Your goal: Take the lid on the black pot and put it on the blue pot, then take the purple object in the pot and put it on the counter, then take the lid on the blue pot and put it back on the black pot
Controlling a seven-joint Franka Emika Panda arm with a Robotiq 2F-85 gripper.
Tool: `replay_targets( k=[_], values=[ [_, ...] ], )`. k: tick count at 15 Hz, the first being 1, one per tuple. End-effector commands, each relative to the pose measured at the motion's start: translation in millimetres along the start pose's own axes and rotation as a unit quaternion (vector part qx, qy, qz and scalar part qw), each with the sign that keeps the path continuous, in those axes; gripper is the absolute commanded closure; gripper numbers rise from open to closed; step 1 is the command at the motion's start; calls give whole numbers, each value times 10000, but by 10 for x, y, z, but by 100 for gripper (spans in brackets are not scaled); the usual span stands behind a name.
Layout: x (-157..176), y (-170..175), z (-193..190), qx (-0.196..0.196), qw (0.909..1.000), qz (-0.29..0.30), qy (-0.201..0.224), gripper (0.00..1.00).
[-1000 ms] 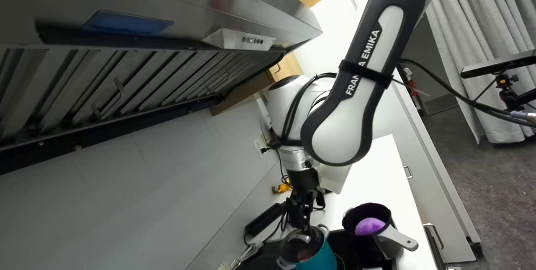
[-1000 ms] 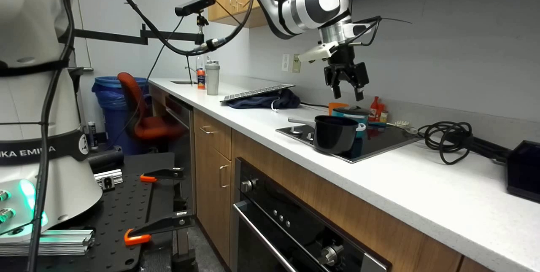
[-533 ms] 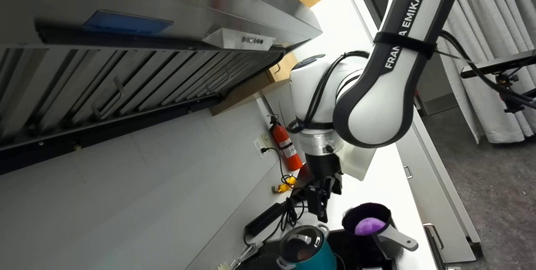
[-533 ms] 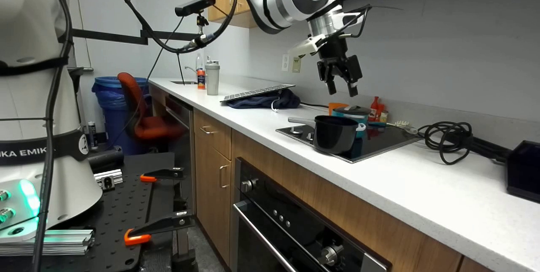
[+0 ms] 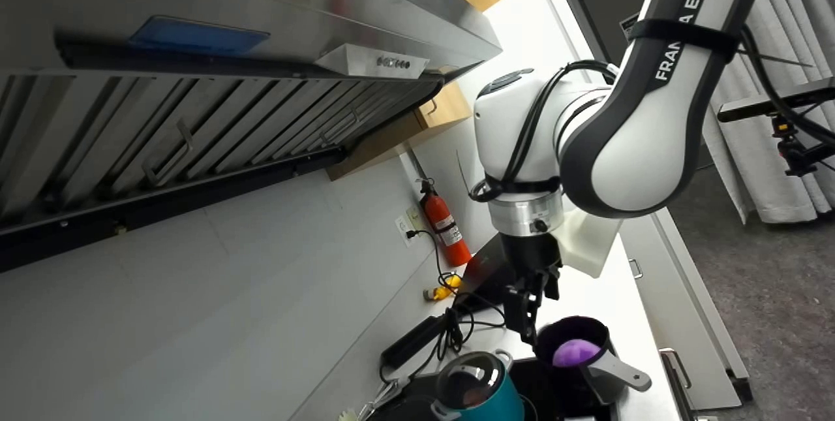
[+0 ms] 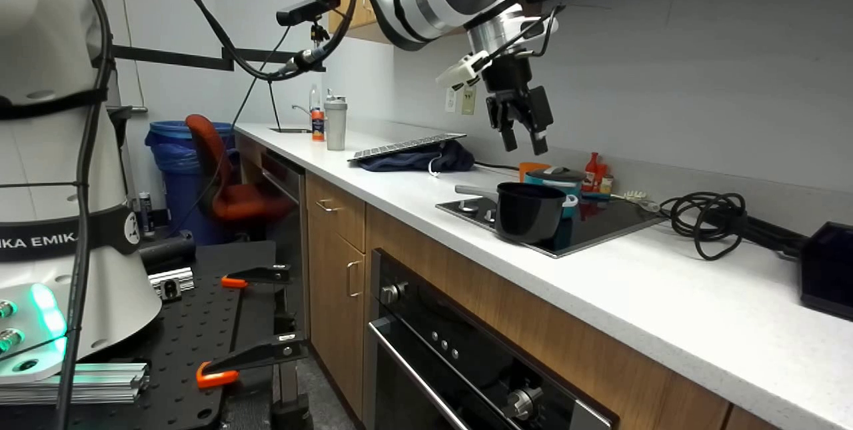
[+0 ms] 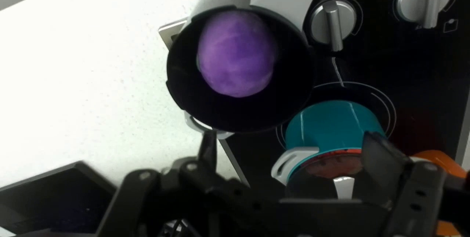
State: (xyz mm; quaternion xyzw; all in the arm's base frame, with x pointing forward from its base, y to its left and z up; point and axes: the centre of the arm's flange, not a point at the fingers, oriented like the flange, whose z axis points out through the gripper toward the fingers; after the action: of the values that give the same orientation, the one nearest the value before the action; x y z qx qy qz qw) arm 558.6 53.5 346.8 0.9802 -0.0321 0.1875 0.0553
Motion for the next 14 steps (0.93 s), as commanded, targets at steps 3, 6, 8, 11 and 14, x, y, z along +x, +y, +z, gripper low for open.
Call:
replay_targets(
  k=[3,6,8,11,14],
  values=[
    [-136,89,37,-8,9997,259,-35,12],
    [-141,167,81,-12,9993,349,-95,42],
    [-122,205,99,-8,9992,386,-117,58],
    [-93,243,152,7,9989,427,-183,63],
    [-63,248,257,56,9984,466,-323,52]
  ],
)
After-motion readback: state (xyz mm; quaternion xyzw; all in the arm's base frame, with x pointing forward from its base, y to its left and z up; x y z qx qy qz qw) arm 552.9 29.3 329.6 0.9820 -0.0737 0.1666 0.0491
